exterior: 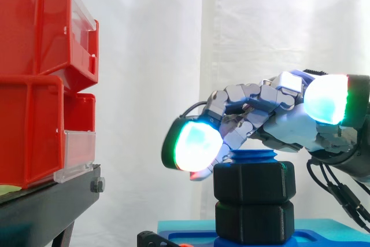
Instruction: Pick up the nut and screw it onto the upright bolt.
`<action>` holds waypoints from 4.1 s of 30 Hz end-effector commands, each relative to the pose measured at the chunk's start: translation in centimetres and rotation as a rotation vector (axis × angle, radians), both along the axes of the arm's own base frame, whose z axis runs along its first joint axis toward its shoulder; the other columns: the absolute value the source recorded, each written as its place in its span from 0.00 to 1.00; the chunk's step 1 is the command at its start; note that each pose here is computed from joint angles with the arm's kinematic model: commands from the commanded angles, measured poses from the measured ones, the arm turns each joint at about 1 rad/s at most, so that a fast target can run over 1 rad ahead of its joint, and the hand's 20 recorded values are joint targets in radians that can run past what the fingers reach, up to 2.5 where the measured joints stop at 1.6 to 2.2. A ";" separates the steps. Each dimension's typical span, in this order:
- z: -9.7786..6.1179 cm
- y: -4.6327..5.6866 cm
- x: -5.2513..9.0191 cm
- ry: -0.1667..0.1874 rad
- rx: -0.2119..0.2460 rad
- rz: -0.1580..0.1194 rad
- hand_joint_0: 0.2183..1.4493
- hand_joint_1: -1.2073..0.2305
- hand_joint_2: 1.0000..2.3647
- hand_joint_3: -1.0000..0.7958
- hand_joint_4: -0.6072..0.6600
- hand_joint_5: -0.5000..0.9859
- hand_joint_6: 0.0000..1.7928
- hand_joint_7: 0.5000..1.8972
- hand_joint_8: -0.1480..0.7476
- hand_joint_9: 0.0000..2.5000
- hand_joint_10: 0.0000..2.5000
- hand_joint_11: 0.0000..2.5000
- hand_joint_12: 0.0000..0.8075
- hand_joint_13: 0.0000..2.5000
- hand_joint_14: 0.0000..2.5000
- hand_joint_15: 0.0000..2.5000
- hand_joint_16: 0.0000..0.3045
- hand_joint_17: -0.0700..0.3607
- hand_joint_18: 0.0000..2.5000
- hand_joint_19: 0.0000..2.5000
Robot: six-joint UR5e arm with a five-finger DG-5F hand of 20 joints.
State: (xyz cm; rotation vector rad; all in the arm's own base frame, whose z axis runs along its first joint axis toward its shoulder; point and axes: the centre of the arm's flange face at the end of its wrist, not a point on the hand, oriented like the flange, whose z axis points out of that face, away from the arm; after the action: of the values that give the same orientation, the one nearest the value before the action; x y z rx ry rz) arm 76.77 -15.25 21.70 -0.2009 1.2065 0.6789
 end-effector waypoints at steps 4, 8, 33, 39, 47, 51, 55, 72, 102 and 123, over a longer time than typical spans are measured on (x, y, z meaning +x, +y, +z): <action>-0.3 1.3 0.2 0.028 0.015 0.020 0.17 0.81 0.00 0.28 0.67 0.24 0.28 0.18 0.46 0.24 0.00 0.00 0.43 0.18 0.00 0.00 0.16 0.41 0.09 0.00; -0.6 1.8 0.1 0.054 0.017 0.024 0.17 0.82 0.00 0.28 0.67 0.24 0.28 0.18 0.46 0.22 0.00 0.00 0.44 0.17 0.00 0.00 0.16 0.41 0.08 0.00; -0.8 1.7 0.0 0.067 0.009 0.015 0.19 0.80 0.00 0.28 0.74 0.29 0.28 0.38 0.51 0.26 0.00 0.00 0.43 0.19 0.00 0.00 0.13 0.36 0.07 0.00; -0.9 1.3 -0.1 0.064 0.002 0.007 0.19 0.78 0.00 0.28 0.73 0.30 0.28 0.48 0.51 0.28 0.00 0.00 0.42 0.21 0.00 0.00 0.12 0.35 0.08 0.00; -0.8 0.5 -0.3 0.052 -0.007 -0.005 0.20 0.77 0.00 0.28 0.69 0.34 0.28 0.64 0.51 0.34 0.00 0.00 0.40 0.23 0.00 0.00 0.11 0.33 0.10 0.00; -0.7 0.2 -0.3 0.051 -0.007 -0.008 0.21 0.75 0.00 0.28 0.65 0.35 0.29 0.67 0.51 0.37 0.00 0.00 0.38 0.25 0.00 0.00 0.10 0.32 0.12 0.00; -0.8 -0.1 -0.4 0.052 -0.008 -0.010 0.21 0.74 0.00 0.28 0.60 0.36 0.34 0.55 0.49 0.44 0.00 0.00 0.35 0.29 0.00 0.00 0.09 0.30 0.17 0.00; -0.5 -0.5 -0.3 0.033 -0.010 -0.015 0.22 0.72 0.00 0.28 0.58 0.37 0.38 0.45 0.42 0.62 0.00 0.03 0.26 0.41 0.00 0.02 0.06 0.25 0.31 0.02; 0.7 -0.4 0.1 -0.047 0.006 0.026 0.19 0.74 0.00 0.28 0.71 0.28 0.28 0.40 0.50 0.46 0.00 0.02 0.39 0.28 0.00 0.01 0.12 0.35 0.17 0.00; -0.9 2.1 -0.2 0.064 -0.013 0.035 0.19 0.73 0.00 0.28 0.72 0.26 0.28 0.38 0.50 0.42 0.00 0.02 0.40 0.27 0.00 0.01 0.13 0.37 0.15 0.00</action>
State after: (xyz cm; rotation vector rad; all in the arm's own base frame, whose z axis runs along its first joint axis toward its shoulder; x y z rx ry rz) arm 76.62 -13.04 20.76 -0.2138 1.2723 0.7146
